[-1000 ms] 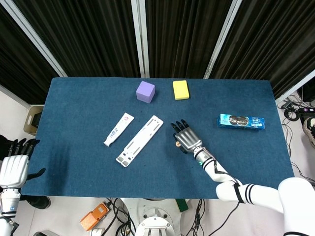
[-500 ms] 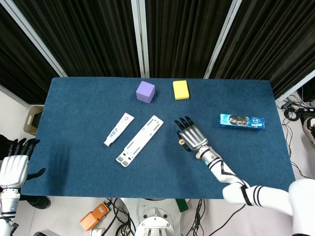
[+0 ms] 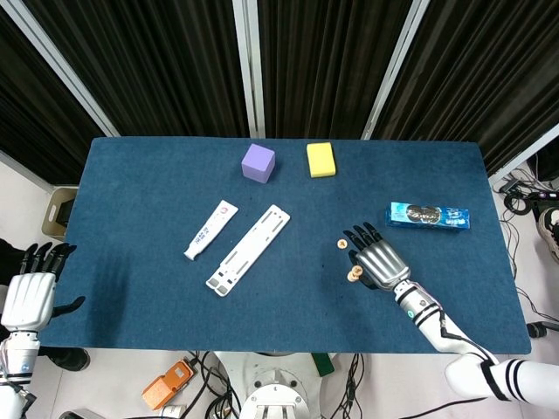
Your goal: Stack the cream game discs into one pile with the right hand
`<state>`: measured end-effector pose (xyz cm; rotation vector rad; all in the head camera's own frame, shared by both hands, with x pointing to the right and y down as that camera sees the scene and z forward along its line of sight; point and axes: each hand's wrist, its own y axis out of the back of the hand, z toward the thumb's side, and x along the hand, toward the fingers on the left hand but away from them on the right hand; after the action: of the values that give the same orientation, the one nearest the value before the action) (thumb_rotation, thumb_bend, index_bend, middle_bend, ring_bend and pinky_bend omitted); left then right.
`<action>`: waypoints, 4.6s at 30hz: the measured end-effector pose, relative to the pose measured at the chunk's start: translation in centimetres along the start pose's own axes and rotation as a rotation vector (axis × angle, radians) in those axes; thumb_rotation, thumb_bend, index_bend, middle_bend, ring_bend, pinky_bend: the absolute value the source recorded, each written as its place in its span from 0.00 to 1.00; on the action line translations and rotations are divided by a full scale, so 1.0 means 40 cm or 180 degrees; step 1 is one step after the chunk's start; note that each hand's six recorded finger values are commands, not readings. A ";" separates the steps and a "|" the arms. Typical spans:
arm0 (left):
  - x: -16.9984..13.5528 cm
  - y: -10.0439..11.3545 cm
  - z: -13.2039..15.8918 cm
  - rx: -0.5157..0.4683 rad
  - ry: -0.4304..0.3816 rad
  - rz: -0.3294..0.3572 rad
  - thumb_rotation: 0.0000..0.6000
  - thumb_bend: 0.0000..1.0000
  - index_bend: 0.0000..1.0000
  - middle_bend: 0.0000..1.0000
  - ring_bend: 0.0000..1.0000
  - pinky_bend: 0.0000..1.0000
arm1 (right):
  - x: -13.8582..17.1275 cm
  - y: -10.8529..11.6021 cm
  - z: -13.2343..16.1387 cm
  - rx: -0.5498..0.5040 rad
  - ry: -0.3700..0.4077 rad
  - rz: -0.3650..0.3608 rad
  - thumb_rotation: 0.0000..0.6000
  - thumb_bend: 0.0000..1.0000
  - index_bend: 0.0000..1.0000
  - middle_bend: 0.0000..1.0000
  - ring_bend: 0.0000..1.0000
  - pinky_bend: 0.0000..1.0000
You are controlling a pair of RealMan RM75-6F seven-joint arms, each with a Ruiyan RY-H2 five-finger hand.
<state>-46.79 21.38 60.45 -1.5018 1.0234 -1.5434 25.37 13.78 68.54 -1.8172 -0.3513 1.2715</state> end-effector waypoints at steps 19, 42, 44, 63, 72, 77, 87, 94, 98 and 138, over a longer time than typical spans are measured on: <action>-0.009 -0.006 -0.013 -0.0012 0.0058 -0.0019 1.00 0.08 0.15 0.13 0.07 0.00 | -0.010 -0.028 0.002 0.0057 -0.0005 0.0097 1.00 0.49 0.52 0.13 0.03 0.08; -0.009 -0.013 -0.017 -0.0019 0.0066 -0.0028 1.00 0.08 0.15 0.13 0.07 0.00 | 0.003 -0.034 0.004 0.0143 0.0010 0.0133 1.00 0.49 0.48 0.13 0.03 0.08; -0.009 -0.013 -0.018 -0.0020 0.0069 -0.0026 1.00 0.07 0.15 0.13 0.07 0.00 | 0.004 -0.029 0.004 0.0117 0.0010 0.0108 1.00 0.49 0.48 0.13 0.03 0.08; -0.005 -0.016 -0.016 -0.0006 0.0079 -0.0060 1.00 0.08 0.15 0.13 0.07 0.00 | -0.171 0.021 -0.019 0.0127 -0.0272 0.0112 1.00 0.44 0.47 0.13 0.03 0.08; -0.007 -0.017 -0.020 0.0008 0.0098 -0.0078 1.00 0.07 0.15 0.13 0.07 0.00 | -0.228 -0.020 0.008 0.0281 -0.0262 0.0248 1.00 0.44 0.49 0.13 0.03 0.08; -0.005 -0.019 -0.021 0.0009 0.0099 -0.0086 1.00 0.07 0.15 0.13 0.07 0.00 | -0.235 -0.029 0.000 0.0283 -0.0292 0.0272 1.00 0.44 0.51 0.13 0.03 0.08; -0.004 -0.021 -0.024 0.0006 0.0109 -0.0089 1.00 0.08 0.15 0.13 0.07 0.00 | -0.235 -0.022 -0.005 0.0256 -0.0310 0.0209 1.00 0.46 0.56 0.14 0.03 0.08; -0.001 -0.020 -0.023 -0.0002 0.0093 -0.0080 1.00 0.08 0.15 0.13 0.07 0.00 | -0.178 0.032 -0.034 0.0170 -0.0328 -0.0013 1.00 0.46 0.56 0.14 0.03 0.08; 0.001 -0.018 -0.019 -0.0006 0.0076 -0.0074 1.00 0.07 0.15 0.13 0.07 0.00 | -0.118 0.060 -0.042 0.0132 -0.0274 -0.0112 1.00 0.46 0.56 0.14 0.03 0.08; -0.009 -0.022 -0.021 -0.0026 0.0086 -0.0065 1.00 0.08 0.15 0.13 0.07 0.00 | -0.005 0.003 0.015 0.0357 0.0078 0.0103 1.00 0.46 0.51 0.14 0.04 0.08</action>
<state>-47.59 22.10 61.12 -1.5051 1.0338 -1.5793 24.73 13.90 68.51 -1.7479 -0.2332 1.2649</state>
